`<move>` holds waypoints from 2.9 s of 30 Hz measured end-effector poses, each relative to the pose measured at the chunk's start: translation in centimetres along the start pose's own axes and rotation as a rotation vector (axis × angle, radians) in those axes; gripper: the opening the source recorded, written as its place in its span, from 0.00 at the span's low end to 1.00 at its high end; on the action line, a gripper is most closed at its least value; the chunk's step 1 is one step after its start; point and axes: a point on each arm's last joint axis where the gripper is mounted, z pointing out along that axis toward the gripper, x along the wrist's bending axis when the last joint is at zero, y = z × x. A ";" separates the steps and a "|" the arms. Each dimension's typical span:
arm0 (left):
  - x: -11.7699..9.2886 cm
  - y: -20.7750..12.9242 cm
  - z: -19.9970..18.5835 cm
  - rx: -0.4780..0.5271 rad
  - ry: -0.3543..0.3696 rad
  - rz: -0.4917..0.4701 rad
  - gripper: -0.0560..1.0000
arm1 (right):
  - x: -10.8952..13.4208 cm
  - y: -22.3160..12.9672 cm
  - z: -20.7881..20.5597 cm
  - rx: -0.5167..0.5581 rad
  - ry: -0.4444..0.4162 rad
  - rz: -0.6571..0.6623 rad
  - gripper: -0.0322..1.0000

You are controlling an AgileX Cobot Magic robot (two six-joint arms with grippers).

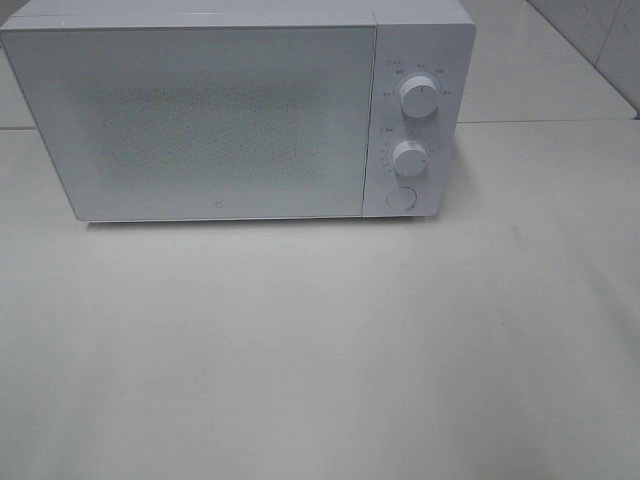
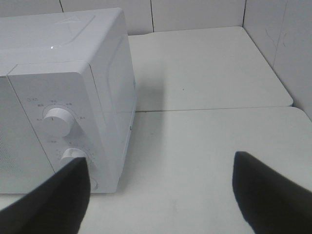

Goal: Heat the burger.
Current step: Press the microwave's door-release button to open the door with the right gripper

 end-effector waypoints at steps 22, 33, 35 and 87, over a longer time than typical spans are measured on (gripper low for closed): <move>0.0 0.0 0.0 0.000 0.000 0.000 0.98 | -0.6 -5.9 8.4 -0.147 -0.074 -0.044 0.77; 0.0 0.0 0.0 0.000 0.000 0.000 0.98 | 3.4 -9.3 10.4 -0.075 -0.040 -0.052 0.77; 0.0 0.0 0.0 0.000 0.000 0.000 0.98 | 4.1 -9.8 10.4 -0.061 -0.030 -0.051 0.77; 0.0 0.0 0.0 0.000 0.000 0.000 0.98 | 11.3 -12.0 13.1 0.155 -0.009 1.435 0.03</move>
